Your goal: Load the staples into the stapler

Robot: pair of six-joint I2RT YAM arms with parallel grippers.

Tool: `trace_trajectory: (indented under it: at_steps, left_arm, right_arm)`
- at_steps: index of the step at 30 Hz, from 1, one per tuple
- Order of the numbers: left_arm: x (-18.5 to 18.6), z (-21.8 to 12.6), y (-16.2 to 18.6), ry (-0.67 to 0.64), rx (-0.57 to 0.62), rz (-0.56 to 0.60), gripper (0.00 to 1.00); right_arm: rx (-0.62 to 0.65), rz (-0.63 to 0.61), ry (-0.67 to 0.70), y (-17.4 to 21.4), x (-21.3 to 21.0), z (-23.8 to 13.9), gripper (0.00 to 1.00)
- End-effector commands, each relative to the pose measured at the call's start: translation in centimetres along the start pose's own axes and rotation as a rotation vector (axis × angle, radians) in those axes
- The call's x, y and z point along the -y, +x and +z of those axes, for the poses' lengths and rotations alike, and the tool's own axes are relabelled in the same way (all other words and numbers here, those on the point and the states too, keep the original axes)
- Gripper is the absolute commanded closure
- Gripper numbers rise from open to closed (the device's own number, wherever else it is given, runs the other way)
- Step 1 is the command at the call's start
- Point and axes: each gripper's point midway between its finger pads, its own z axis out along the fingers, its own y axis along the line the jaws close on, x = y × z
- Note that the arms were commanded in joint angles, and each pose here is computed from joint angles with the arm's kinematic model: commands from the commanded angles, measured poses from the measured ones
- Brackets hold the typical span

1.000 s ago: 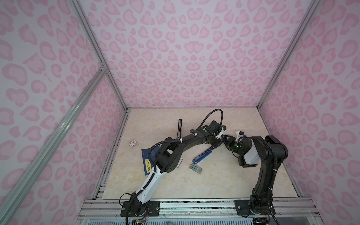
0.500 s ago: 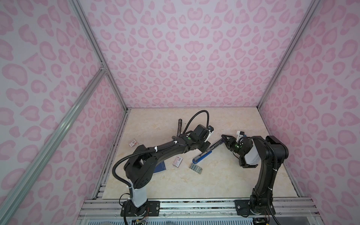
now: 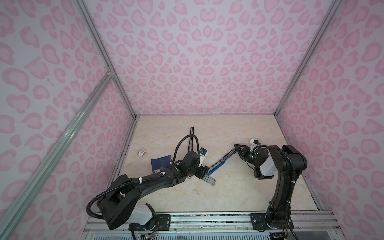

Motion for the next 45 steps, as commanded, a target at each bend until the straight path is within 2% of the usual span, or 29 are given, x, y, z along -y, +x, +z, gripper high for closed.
trace_trajectory:
  at_steps: [1, 6, 11, 21, 31, 38, 40, 45]
  left_arm:
    - [1.1, 0.1, -2.2, 0.086, 0.131, 0.085, 0.33]
    - [0.8, 1.4, -1.2, 0.108, 0.109, 0.128, 0.35]
    - [1.9, 2.6, -0.2, 0.203, 0.064, 0.163, 0.39]
    - [1.2, 3.7, 1.7, 0.175, 0.006, 0.151, 0.45]
    - [1.3, 4.5, 1.3, 0.185, 0.013, 0.125, 0.53]
    - [1.4, 5.2, 1.6, 0.19, -0.012, 0.121, 0.63]
    - [1.3, 5.3, 1.8, 0.187, -0.017, 0.118, 0.63]
    - [1.0, 5.3, 1.8, 0.166, -0.019, 0.117, 0.76]
  right_arm:
    - [-0.006, -0.027, -0.025, 0.1, -0.5, 0.1, 0.53]
    - [-0.007, -0.032, -0.029, 0.1, -0.7, 0.2, 0.54]
    - [-0.014, -0.032, -0.031, 0.1, -0.8, 0.5, 0.54]
    - [-0.015, -0.033, -0.035, 0.0, -0.9, 0.8, 0.54]
    - [-0.017, -0.036, -0.035, 0.2, -1.0, 0.9, 0.54]
    - [-0.014, -0.037, -0.04, 0.1, -1.2, 1.1, 0.55]
    - [-0.014, -0.035, -0.038, 0.1, -1.1, 1.1, 0.55]
    - [-0.012, -0.038, -0.04, 0.0, -1.2, 1.1, 0.55]
